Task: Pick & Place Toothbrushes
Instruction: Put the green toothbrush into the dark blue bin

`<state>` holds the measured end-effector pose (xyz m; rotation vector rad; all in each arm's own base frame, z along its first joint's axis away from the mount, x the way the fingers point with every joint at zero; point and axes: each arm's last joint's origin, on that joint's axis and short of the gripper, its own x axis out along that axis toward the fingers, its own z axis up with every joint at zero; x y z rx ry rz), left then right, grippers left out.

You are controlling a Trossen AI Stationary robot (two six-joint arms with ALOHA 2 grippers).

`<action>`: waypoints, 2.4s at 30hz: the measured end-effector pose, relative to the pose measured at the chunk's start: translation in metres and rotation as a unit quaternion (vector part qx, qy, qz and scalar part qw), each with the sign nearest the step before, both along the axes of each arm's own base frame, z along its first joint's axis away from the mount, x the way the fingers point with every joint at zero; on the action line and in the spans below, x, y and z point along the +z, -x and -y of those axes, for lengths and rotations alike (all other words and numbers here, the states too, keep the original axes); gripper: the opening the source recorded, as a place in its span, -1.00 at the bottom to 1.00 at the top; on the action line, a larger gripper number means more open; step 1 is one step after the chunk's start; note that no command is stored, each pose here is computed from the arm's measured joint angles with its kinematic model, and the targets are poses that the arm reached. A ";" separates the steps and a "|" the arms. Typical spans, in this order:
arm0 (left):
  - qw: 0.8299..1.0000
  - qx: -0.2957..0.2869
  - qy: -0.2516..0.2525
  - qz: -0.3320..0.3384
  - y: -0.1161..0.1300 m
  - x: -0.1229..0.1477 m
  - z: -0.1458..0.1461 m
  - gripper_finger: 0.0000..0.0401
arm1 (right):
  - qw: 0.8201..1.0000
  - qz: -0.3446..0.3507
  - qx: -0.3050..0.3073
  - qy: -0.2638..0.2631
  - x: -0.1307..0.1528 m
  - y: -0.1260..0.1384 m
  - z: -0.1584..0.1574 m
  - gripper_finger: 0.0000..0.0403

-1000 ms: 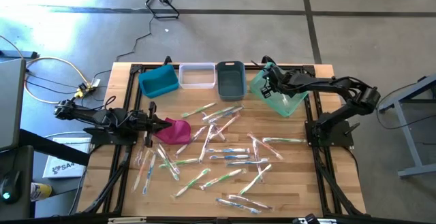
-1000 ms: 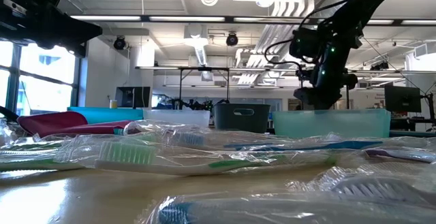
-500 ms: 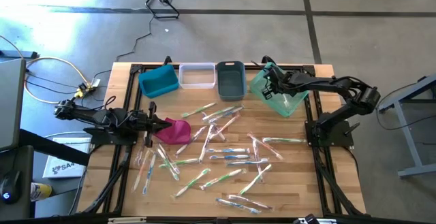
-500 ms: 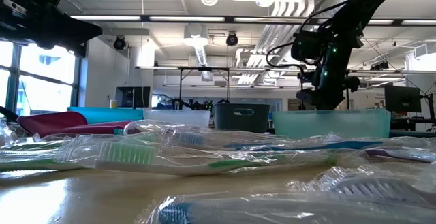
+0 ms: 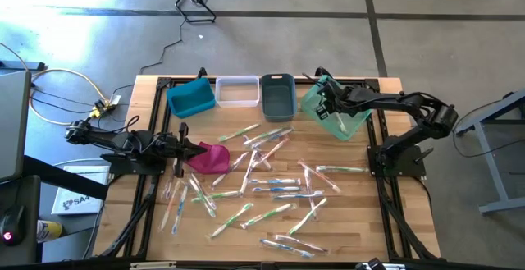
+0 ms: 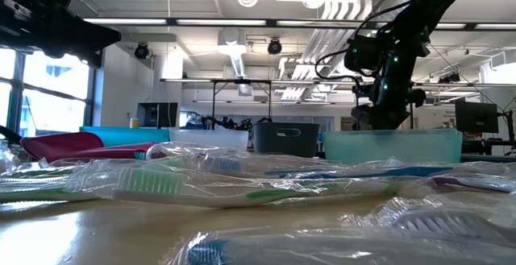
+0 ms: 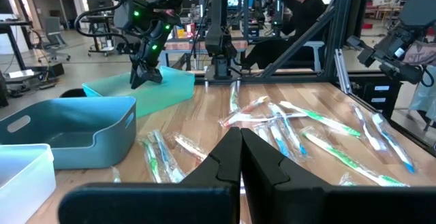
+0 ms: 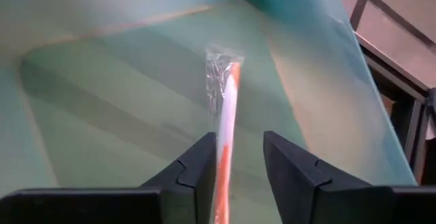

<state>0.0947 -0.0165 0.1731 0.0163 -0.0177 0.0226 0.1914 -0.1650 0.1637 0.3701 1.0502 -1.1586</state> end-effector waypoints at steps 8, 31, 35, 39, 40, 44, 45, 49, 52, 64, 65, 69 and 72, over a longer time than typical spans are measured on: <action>1.000 0.000 0.000 0.000 0.000 0.000 0.000 -1.00 | 0.999 0.037 0.013 0.025 0.022 0.004 -0.005 -0.82; 1.000 0.000 0.000 0.000 0.000 0.000 0.000 -1.00 | 0.861 0.403 0.300 0.078 0.116 -0.030 -0.073 -0.99; 1.000 0.000 0.000 0.000 0.000 0.000 0.000 -1.00 | 0.851 0.412 0.315 0.080 0.117 -0.036 -0.082 -0.99; 1.000 0.000 0.000 0.000 0.000 0.000 0.000 -1.00 | 0.846 0.417 0.319 0.092 0.118 -0.042 -0.088 -0.99; 1.000 0.000 0.000 0.000 0.000 0.000 0.000 -1.00 | 0.848 0.414 0.318 0.095 0.117 -0.044 -0.090 -0.99; 1.000 0.000 0.000 0.000 0.000 0.000 0.000 -1.00 | 0.860 0.393 0.307 0.107 0.110 -0.050 -0.094 -0.99; 1.000 0.000 0.000 0.000 0.000 0.000 0.000 -1.00 | 0.866 0.390 0.294 0.109 0.108 -0.052 -0.095 -0.99; 1.000 0.000 0.000 0.000 0.000 0.000 0.000 -1.00 | 0.891 0.357 0.243 0.139 0.098 -0.059 -0.099 -0.99; 1.000 0.000 0.000 0.000 0.000 0.000 0.000 -1.00 | 0.903 0.336 0.214 0.160 0.091 -0.064 -0.101 -0.99; 1.000 0.000 0.000 0.000 0.000 0.000 0.000 -1.00 | 0.910 0.343 0.185 0.142 0.079 -0.073 -0.105 -0.99; 1.000 0.000 0.000 0.000 0.000 0.000 0.000 -1.00 | 0.910 0.345 0.183 0.141 0.079 -0.073 -0.106 -0.99; 1.000 0.000 0.000 0.000 0.000 0.000 0.000 -1.00 | 0.908 0.346 0.188 0.140 0.079 -0.074 -0.109 -0.99; 1.000 0.000 0.000 0.000 0.000 0.000 0.000 -1.00 | 0.908 0.347 0.189 0.140 0.079 -0.074 -0.110 -0.99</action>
